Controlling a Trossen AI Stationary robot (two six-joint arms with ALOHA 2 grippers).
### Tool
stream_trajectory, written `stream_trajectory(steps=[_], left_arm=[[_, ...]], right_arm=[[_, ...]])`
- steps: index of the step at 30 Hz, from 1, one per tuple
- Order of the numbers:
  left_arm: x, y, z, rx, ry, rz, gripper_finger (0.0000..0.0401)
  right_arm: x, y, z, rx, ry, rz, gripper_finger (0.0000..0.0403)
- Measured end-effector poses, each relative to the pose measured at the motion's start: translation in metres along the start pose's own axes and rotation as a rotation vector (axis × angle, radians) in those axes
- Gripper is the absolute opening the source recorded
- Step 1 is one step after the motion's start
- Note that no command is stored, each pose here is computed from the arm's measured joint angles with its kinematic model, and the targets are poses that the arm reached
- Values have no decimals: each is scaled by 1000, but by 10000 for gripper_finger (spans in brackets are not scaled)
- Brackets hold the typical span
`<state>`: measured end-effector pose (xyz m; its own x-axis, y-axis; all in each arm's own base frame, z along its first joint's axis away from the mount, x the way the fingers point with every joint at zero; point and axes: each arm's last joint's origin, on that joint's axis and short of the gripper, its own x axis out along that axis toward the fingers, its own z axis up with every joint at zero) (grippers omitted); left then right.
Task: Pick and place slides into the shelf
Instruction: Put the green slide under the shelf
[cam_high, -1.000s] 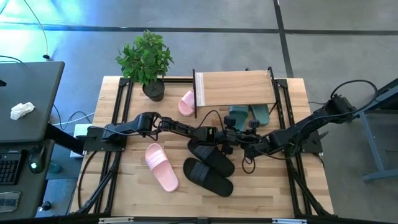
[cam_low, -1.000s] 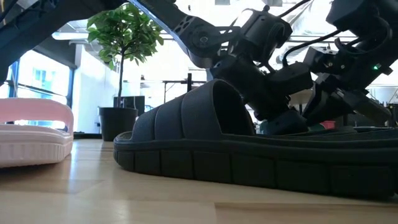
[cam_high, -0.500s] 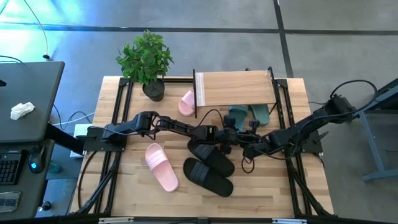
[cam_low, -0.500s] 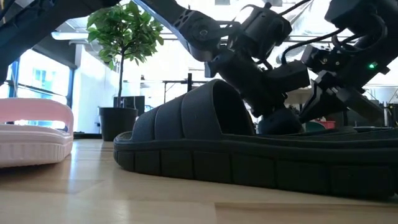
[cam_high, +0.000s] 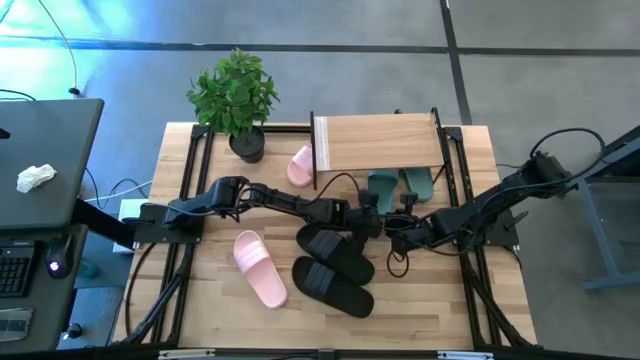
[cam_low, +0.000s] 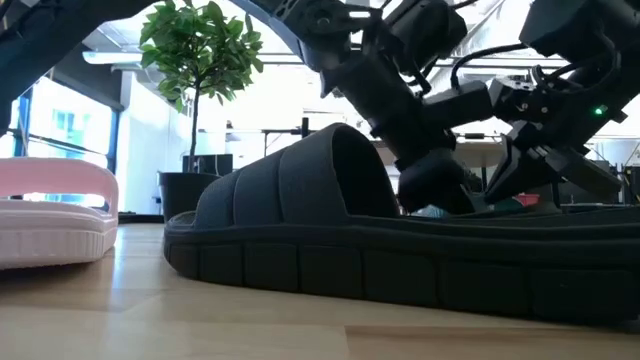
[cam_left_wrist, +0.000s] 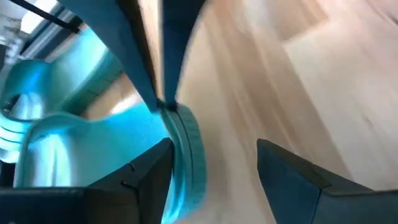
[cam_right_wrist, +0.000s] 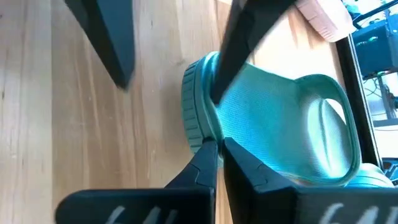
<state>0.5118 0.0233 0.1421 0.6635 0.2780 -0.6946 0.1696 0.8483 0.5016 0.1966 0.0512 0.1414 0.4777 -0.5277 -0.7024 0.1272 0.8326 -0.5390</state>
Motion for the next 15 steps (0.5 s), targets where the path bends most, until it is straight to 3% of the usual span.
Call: stream_trajectory(steps=[6, 10, 15], left_arm=[[-18, 1, 1, -14, 46, -74, 218], [-30, 5, 3, -18, 62, -112, 205], [-41, 4, 4, -9, 78, -161, 182]], right_arm=[[-2, -4, -7, 13, 90, -18, 1], [-8, -9, -10, 69, 173, -55, 1], [-11, -13, -5, 100, 179, -73, 1]])
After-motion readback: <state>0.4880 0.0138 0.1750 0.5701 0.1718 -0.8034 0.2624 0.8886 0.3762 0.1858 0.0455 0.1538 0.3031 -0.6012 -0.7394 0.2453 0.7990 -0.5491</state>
